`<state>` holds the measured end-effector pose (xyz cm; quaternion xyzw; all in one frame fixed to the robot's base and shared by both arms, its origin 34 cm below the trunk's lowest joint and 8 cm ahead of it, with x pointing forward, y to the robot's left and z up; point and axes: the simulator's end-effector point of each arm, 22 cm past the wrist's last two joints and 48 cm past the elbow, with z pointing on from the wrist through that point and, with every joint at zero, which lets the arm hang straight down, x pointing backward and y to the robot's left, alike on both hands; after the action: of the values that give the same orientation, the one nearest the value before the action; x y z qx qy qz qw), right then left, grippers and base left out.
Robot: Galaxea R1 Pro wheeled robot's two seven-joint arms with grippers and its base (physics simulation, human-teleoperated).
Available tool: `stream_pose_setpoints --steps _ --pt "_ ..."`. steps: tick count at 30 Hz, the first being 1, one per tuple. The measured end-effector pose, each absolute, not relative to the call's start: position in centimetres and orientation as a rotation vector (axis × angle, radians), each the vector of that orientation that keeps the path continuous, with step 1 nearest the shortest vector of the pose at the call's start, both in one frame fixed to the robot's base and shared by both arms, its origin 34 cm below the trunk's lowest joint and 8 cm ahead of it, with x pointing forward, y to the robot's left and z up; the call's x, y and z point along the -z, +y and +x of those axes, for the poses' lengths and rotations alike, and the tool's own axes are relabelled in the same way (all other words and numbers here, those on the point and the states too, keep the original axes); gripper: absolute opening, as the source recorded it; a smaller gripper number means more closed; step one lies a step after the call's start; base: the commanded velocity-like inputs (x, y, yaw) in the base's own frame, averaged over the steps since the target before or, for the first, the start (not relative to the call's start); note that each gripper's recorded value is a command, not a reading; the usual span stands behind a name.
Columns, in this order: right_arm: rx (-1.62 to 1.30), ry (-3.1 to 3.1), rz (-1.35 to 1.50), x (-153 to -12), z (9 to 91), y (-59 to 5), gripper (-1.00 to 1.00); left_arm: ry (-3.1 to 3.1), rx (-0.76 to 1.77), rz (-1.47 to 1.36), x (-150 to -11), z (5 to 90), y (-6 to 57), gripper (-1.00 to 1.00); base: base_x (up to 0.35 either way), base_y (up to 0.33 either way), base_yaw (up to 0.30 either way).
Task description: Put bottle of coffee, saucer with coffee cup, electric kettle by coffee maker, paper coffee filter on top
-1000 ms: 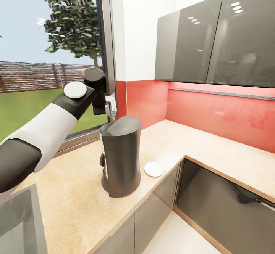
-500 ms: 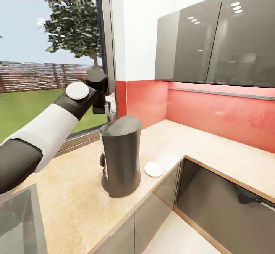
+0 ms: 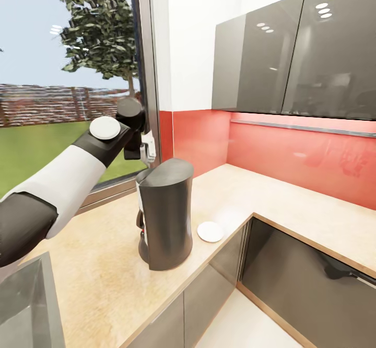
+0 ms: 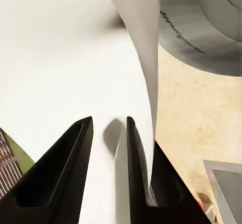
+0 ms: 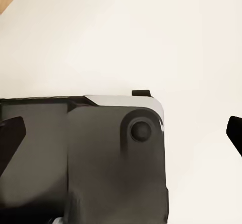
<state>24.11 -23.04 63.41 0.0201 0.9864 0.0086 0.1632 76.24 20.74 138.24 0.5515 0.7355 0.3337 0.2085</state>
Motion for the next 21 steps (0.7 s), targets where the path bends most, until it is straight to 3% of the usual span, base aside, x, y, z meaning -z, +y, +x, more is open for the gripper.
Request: stream_pose_setpoints --steps 21 --pt "-0.025 2.815 0.056 -63.39 24.04 -23.03 1.0 2.058 -0.935 1.529 -138.24 76.3 21.63 -1.0 0.0 0.0 0.0"
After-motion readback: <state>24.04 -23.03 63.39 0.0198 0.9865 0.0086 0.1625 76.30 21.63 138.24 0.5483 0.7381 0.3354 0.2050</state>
